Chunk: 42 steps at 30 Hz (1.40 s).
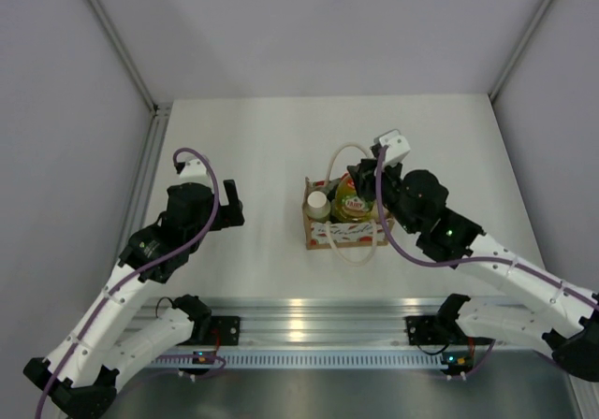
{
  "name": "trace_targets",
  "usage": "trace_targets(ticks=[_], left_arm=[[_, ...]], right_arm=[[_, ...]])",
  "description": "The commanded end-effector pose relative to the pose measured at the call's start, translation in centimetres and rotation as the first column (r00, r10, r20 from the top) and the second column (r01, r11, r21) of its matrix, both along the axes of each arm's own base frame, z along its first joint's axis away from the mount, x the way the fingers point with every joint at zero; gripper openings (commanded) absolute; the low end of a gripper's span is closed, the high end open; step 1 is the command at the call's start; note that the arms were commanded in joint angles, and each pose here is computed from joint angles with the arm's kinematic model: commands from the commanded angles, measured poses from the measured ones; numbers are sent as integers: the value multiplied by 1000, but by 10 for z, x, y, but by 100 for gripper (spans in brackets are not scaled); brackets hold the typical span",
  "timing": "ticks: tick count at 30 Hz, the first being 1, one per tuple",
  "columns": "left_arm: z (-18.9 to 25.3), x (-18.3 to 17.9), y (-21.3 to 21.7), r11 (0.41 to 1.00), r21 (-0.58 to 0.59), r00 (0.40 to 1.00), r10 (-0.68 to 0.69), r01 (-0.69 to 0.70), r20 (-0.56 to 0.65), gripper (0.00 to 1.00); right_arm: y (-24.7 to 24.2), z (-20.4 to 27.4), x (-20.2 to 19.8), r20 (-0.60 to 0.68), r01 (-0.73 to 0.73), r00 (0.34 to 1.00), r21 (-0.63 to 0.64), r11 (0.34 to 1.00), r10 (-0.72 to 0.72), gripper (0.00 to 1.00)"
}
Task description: Take the personal care products out of the canvas bag
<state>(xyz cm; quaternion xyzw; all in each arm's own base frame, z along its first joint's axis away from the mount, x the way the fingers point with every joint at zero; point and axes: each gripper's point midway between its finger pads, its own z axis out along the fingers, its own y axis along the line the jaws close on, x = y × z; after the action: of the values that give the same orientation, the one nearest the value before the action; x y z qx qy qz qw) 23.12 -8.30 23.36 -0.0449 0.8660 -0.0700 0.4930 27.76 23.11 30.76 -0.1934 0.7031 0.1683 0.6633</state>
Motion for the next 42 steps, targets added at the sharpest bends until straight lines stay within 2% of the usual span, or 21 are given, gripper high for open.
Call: trace_targets(ticks=[1,11,22,30,35,39,42], left_arm=[[10,5,-3,1000,-22,999,-2,3,52,98],[11,5,-3,1000,-27,998,-4,5,55,98],[12,5,-4,999,-32,998,-11,13,58,98],[12,4,-4,999,-33,998,-13,15,61,98],[12,4,-5,999,-32,998,-14,16,60,98],[12,4,-4,999,-32,998,-13,15,60,98],[11,4,-5,999,-33,998,-17,19,57,98]], right_arm=[[-14,83,3,163,57,984,109,992,-74,0],[-36,124,12,143,143,977,92,985,-156,0],[-99,145,13,155,302,933,155,941,-325,0],[-170,125,37,109,469,860,214,857,-498,0],[-191,97,49,90,528,826,221,820,-556,0],[-209,88,54,133,567,782,253,783,-609,0],[-214,66,62,148,590,768,216,778,-623,0]])
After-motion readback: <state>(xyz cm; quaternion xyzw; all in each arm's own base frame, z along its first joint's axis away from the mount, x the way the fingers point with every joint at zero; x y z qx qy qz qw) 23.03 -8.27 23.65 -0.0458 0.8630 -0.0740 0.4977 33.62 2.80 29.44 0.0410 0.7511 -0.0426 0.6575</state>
